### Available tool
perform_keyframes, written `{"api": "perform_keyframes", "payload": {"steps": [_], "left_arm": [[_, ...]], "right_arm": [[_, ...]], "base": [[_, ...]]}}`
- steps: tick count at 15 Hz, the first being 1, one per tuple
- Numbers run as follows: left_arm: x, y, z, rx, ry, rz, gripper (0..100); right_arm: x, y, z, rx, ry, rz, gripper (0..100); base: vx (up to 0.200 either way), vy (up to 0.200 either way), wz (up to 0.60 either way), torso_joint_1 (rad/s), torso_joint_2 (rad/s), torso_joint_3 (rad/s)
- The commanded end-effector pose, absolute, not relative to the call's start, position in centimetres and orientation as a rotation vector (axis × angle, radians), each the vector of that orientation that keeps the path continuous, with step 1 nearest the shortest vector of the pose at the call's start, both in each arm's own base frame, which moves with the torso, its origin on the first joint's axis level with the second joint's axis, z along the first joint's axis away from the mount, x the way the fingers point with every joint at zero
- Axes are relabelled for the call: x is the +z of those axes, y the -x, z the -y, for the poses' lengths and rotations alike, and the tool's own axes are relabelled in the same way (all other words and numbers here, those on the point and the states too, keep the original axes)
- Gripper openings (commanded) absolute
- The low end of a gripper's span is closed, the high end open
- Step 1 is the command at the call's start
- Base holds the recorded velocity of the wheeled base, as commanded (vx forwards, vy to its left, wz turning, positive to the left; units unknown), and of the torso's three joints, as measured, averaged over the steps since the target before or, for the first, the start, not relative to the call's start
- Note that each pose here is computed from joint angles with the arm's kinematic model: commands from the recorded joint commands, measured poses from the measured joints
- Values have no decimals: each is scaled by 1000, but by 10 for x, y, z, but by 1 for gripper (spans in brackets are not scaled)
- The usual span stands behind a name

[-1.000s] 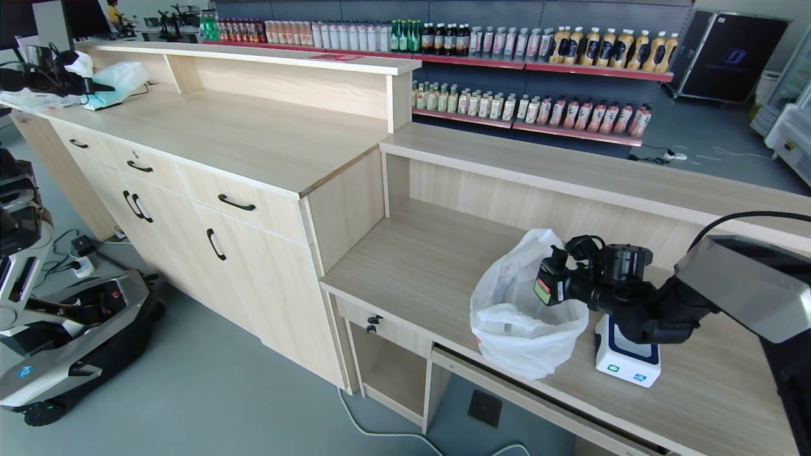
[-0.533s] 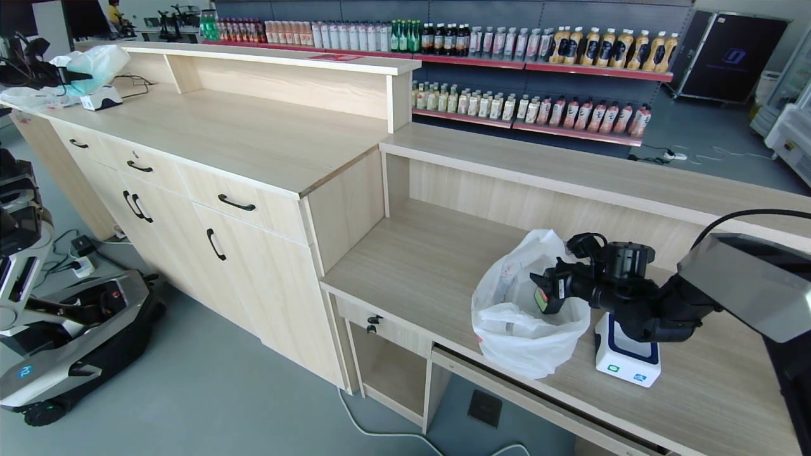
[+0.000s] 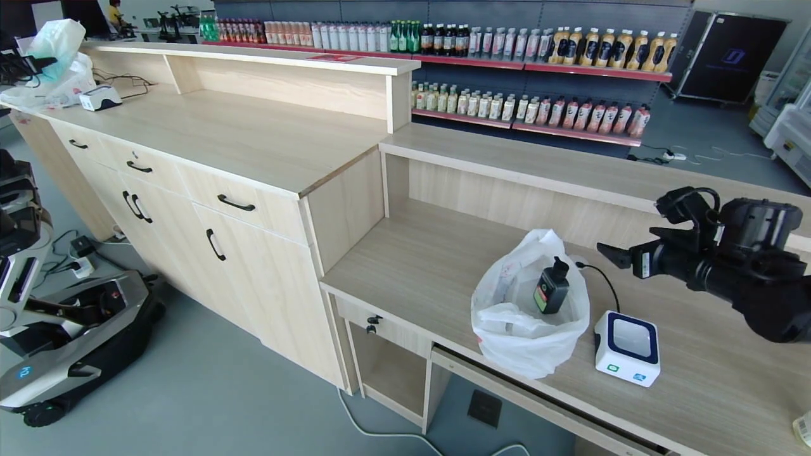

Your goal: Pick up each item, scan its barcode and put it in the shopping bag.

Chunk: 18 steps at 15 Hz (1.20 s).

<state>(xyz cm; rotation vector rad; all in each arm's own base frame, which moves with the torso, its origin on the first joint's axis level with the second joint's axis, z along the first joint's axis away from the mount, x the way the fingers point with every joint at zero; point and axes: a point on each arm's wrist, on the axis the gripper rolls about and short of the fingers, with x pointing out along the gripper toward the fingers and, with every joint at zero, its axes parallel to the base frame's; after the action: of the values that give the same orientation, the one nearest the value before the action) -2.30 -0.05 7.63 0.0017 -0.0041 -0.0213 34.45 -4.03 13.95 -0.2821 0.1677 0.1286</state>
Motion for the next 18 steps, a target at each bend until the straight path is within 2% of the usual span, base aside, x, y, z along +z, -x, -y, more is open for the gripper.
{"api": "perform_keyframes", "payload": {"steps": [1,2,4,6,8,11,12,14,18], "left_arm": [[76,23,0,-21,-2,3,100],[76,23,0,-21,-2,3,100],[76,23,0,-21,-2,3,100],[76,23,0,-21,-2,3,100],[76,23,0,-21,-2,3,100],[76,23,0,-21,-2,3,100],[76,23,0,-20,-2,3,100],[76,23,0,-21,-2,3,100],[76,23,0,-21,-2,3,100]], "right_arm": [[187,-247,91,-118,379,-147,100],[190,-236,100,-163,376,-171,100],[191,-190,132,-434,350,-365,100],[182,-164,142,-549,281,-527,100],[172,-150,147,-609,139,-614,100],[158,-163,157,-607,43,-584,100],[146,-177,168,-523,36,-528,100],[130,-188,183,-454,49,-500,100],[102,-196,201,-436,80,-542,100]], "base": [[0,0,-600,-119,237,124],[0,0,-600,-173,315,154],[0,0,-600,-156,334,149],[0,0,-600,-173,337,159],[0,0,0,-151,290,134],[0,0,0,-7,24,11],[0,0,0,0,0,0],[0,0,0,0,0,0],[0,0,0,0,0,0]]}}
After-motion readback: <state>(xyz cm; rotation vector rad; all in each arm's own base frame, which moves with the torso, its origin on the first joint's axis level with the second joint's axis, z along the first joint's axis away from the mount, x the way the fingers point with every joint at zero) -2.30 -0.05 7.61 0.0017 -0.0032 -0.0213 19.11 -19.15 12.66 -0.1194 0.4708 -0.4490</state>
